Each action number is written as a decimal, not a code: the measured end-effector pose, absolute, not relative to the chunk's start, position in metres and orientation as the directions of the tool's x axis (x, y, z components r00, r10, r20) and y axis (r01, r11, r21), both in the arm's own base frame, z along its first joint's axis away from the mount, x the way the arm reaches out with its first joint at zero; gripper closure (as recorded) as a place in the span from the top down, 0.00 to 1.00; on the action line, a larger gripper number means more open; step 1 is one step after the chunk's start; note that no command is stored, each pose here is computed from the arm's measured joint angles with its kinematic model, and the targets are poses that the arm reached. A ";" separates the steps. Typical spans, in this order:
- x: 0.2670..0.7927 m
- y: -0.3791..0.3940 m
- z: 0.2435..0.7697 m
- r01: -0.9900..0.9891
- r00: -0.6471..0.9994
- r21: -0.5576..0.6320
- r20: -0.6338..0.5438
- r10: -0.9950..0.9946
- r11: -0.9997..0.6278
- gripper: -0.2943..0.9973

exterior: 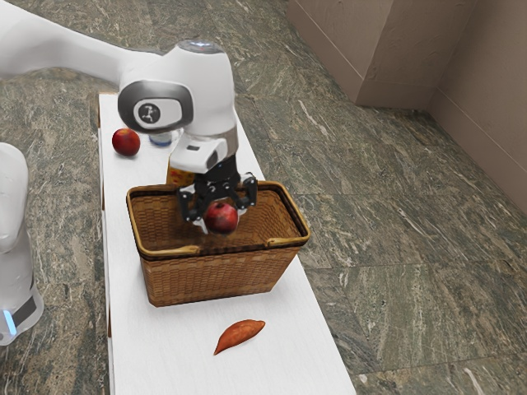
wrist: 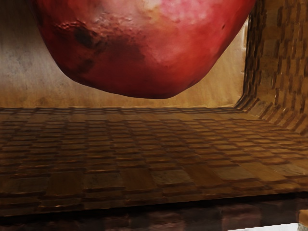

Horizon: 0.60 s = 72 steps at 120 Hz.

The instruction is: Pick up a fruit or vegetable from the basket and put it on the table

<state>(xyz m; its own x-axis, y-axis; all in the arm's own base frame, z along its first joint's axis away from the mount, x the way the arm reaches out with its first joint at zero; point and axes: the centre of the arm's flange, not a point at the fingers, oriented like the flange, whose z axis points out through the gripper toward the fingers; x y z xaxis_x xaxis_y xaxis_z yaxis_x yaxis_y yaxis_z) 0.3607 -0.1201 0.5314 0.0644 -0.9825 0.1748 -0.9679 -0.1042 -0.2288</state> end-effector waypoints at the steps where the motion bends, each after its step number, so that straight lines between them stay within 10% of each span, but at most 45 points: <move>1: 0.360 -0.121 0.534 -0.967 0.063 -0.233 0.175 -0.982 -0.103 0.43; 72: 0.302 -0.258 0.608 -0.944 -0.169 -0.303 0.094 -0.981 0.133 0.44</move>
<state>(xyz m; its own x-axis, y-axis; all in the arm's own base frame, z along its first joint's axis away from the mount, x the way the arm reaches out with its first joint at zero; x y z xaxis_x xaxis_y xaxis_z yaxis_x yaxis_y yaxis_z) 0.3019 -0.2577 0.6080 -0.1687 -0.9812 0.0939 -0.9435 0.1332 -0.3033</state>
